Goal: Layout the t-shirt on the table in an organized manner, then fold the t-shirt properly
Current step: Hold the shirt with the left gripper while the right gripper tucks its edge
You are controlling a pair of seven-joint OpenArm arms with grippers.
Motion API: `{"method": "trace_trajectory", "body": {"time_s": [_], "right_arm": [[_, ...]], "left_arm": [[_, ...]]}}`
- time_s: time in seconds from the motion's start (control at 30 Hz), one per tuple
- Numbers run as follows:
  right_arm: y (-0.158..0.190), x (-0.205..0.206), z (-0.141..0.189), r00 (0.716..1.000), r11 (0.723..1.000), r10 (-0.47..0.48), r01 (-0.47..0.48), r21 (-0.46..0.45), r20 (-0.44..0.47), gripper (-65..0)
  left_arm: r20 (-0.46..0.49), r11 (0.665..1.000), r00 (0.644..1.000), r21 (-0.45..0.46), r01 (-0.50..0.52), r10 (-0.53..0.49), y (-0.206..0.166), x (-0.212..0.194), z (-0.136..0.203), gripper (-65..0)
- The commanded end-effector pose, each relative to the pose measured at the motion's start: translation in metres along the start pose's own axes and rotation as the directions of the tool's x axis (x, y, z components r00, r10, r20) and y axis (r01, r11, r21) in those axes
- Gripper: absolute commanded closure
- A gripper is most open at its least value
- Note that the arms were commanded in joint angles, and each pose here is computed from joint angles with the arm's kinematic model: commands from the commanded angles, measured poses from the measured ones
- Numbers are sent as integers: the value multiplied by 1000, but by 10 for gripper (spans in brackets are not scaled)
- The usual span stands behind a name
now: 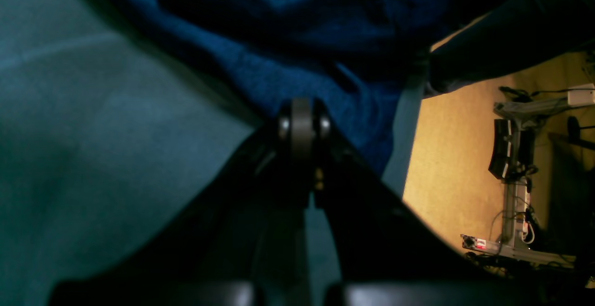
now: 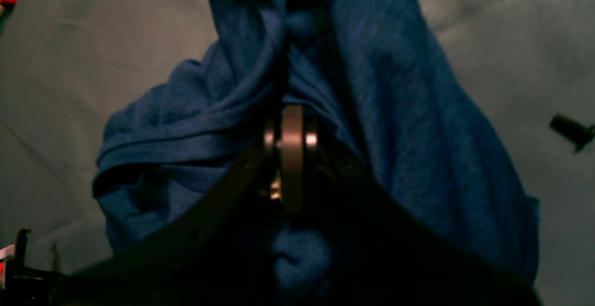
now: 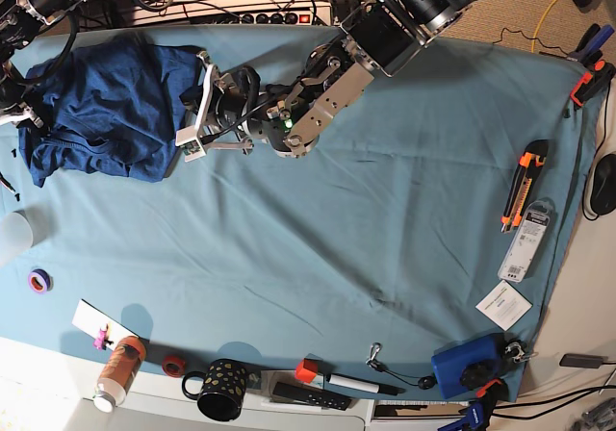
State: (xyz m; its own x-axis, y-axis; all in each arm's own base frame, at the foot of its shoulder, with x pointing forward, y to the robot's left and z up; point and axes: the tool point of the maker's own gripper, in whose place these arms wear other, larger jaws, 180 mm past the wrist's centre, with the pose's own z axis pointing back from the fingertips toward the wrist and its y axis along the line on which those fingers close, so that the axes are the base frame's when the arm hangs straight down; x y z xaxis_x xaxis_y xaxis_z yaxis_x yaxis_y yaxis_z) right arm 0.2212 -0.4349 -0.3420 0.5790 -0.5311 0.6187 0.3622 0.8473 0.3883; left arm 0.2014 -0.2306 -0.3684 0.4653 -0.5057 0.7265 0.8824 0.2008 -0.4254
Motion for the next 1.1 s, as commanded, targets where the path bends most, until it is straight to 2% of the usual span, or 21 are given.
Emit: {"method": "trace_trajectory", "body": {"time_s": [0.0,0.3,0.6,0.77,0.93,1.07], "right_arm": [[0,23,8,998,1000,27,-27,-5,62,0],[4,27,4,996,999,42,-42,-3,82,0],[37,25,-35,983,983,183,-183,-6,6,0],[62,61,-42,975,978,203,-206,23,91,0],[72,100,-41,952,973,227,-230,-10,205,0],[76,114,-40,940,971,236,-238,-22,247,0]], "left_arm": [[62,999,998,-20,27,-26,-7,26,1,0],[62,999,998,-20,27,-26,-7,26,1,0],[61,999,998,-20,27,-25,-7,26,1,0],[58,999,998,-20,27,-26,-7,25,1,0],[57,999,998,-20,27,-26,-7,25,1,0],[44,999,999,-20,27,-26,-7,22,1,0]]}}
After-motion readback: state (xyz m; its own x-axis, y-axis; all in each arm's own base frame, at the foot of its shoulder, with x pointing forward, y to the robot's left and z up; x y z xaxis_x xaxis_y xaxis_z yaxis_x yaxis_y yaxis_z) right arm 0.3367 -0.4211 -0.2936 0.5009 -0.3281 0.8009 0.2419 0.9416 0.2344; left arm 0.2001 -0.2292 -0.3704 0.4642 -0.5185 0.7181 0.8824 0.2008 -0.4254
